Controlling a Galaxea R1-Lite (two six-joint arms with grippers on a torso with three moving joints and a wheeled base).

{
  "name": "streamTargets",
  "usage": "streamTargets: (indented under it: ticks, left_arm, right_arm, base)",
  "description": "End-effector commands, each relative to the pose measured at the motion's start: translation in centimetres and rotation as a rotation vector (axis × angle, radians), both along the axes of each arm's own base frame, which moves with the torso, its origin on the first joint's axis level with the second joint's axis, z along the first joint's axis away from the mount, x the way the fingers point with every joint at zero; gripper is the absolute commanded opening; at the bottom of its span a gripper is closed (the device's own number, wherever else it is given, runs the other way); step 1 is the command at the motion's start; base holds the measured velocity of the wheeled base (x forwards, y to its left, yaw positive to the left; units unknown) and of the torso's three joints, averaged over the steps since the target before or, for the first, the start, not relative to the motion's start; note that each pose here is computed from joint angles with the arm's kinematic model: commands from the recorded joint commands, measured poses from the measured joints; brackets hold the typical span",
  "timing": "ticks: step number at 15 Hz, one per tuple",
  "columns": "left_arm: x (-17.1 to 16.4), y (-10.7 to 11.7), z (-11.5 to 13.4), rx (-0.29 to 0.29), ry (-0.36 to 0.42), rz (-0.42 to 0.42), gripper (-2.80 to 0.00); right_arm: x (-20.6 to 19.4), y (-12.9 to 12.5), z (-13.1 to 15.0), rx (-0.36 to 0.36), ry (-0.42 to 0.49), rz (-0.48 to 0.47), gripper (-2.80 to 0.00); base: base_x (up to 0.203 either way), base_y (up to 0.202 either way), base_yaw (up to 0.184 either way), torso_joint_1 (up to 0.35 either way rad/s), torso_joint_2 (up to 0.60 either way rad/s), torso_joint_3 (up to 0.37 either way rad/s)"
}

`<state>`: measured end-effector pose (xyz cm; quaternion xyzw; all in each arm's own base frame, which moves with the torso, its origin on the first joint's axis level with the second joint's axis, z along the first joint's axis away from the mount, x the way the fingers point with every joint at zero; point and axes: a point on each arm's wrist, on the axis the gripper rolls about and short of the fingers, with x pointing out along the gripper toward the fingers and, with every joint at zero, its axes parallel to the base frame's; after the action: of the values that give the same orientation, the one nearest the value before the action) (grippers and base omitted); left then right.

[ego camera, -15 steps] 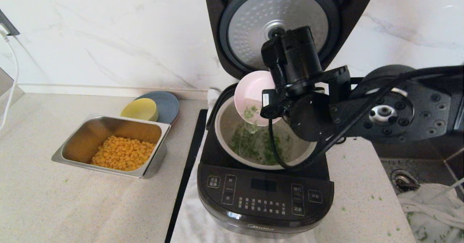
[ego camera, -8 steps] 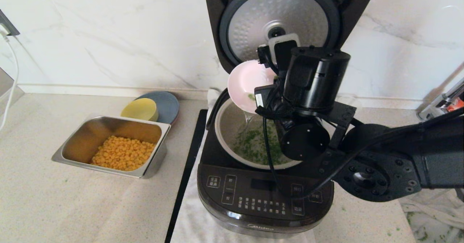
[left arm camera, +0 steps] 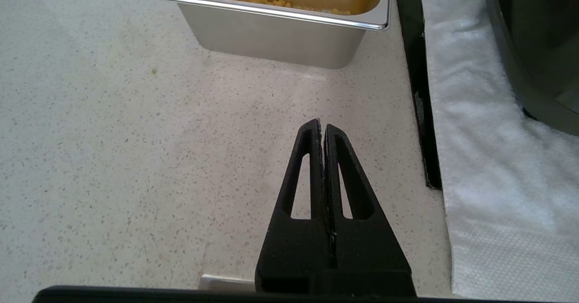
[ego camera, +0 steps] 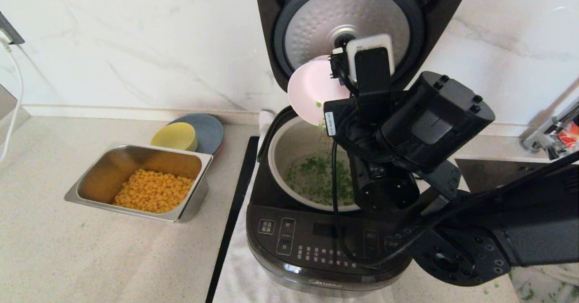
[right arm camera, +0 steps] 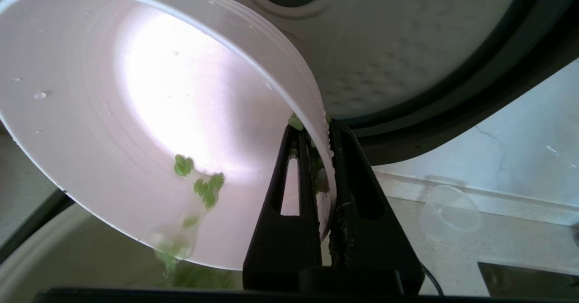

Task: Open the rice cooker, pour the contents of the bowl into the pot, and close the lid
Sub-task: Pour the water from the bowl into the rice cooker

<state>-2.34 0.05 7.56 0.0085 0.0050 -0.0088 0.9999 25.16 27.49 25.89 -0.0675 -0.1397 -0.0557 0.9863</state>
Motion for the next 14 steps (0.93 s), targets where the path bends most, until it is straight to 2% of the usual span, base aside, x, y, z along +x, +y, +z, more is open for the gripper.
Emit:
streamTargets:
  ticks: [1, 4, 10, 12, 14]
  left_arm:
    - [0.0, 0.0, 0.0, 0.0, -0.003, 0.001, -2.8]
    - [0.0, 0.0, 0.0, 0.0, -0.001, 0.001, -2.8]
    - [0.0, 0.0, 0.0, 0.0, -0.003, 0.001, -2.8]
    - [0.0, 0.0, 0.0, 0.0, -0.001, 0.001, -2.8]
    - [0.0, 0.0, 0.0, 0.0, -0.003, 0.0, -2.8]
  right_arm:
    - [-0.7, 0.2, -0.1, -0.004, 0.004, 0.014, -2.8]
    - [-0.4, 0.6, -1.0, -0.024, 0.02, 0.013, -2.8]
    - [-0.7, -0.6, 1.5, -0.017, 0.058, -0.026, -2.8]
    - [-1.4, -1.4, 2.7, -0.04, 0.125, -0.012, -2.8]
    - [-2.0, -2.3, 3.9, -0.023, 0.212, 0.012, -2.8]
  base:
    - [0.0, 0.0, 0.0, 0.0, 0.0, 0.0]
    - [0.0, 0.0, 0.0, 0.0, 0.0, 0.0]
    - [0.0, 0.0, 0.0, 0.0, 0.0, 0.0]
    - [0.0, 0.0, 0.0, 0.0, 0.0, 0.0]
    - [0.0, 0.0, 0.0, 0.0, 0.0, 0.0]
